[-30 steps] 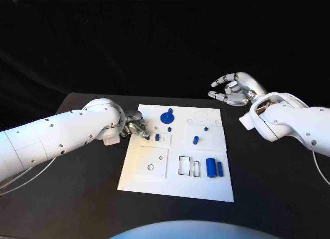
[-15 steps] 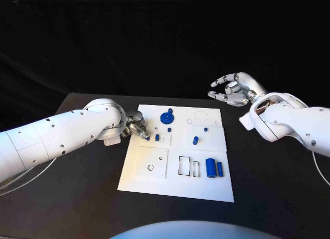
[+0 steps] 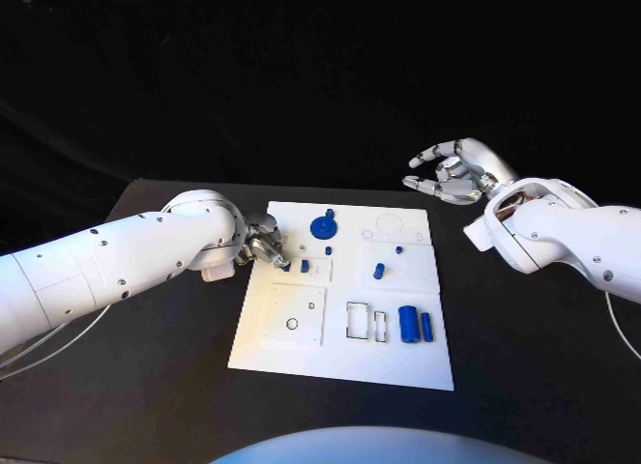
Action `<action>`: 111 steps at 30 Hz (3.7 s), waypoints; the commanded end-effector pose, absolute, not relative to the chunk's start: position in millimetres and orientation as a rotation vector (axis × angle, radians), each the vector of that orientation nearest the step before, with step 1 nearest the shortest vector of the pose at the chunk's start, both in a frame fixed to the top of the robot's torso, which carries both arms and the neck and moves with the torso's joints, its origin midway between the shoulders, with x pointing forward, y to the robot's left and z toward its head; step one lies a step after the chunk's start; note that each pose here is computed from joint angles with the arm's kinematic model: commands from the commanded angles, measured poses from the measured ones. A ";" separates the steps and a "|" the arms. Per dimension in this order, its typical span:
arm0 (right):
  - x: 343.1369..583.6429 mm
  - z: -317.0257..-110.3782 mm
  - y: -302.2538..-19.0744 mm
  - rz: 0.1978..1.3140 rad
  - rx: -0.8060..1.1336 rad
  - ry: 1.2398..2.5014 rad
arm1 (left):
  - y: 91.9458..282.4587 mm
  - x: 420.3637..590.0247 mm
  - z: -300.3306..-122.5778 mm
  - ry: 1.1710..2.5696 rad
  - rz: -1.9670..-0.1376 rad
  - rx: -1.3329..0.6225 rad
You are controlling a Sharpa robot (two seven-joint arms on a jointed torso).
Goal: Assemble the parts on the task board
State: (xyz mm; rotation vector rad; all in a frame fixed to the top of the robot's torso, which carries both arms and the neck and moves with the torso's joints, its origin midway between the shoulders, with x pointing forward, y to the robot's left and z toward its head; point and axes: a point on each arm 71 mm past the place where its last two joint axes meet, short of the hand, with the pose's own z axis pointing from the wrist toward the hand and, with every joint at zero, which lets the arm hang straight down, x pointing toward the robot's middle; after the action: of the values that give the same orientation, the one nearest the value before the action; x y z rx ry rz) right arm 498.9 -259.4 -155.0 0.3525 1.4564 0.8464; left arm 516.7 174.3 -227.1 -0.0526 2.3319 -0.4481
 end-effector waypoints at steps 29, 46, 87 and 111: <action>498.4 -156.6 -258.2 0.856 0.339 1.463 | 167.4 512.7 -232.8 2.381 -0.440 -0.040; 498.3 -156.4 -258.8 0.855 0.339 1.460 | 169.0 516.5 -234.1 2.377 -0.408 -0.071; 497.7 -156.4 -262.3 0.848 0.344 1.457 | 191.9 521.7 -214.5 2.176 -0.599 -0.332; 496.4 -158.2 -259.8 0.858 0.340 1.461 | 128.9 512.8 -201.8 1.678 -0.901 0.214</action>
State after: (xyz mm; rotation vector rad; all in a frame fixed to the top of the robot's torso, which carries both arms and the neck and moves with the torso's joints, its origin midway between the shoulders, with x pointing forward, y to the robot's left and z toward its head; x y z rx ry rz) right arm 497.3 -262.0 -157.9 0.3548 1.4581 0.8456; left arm 516.1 135.9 -205.4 0.0451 1.7746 -0.9122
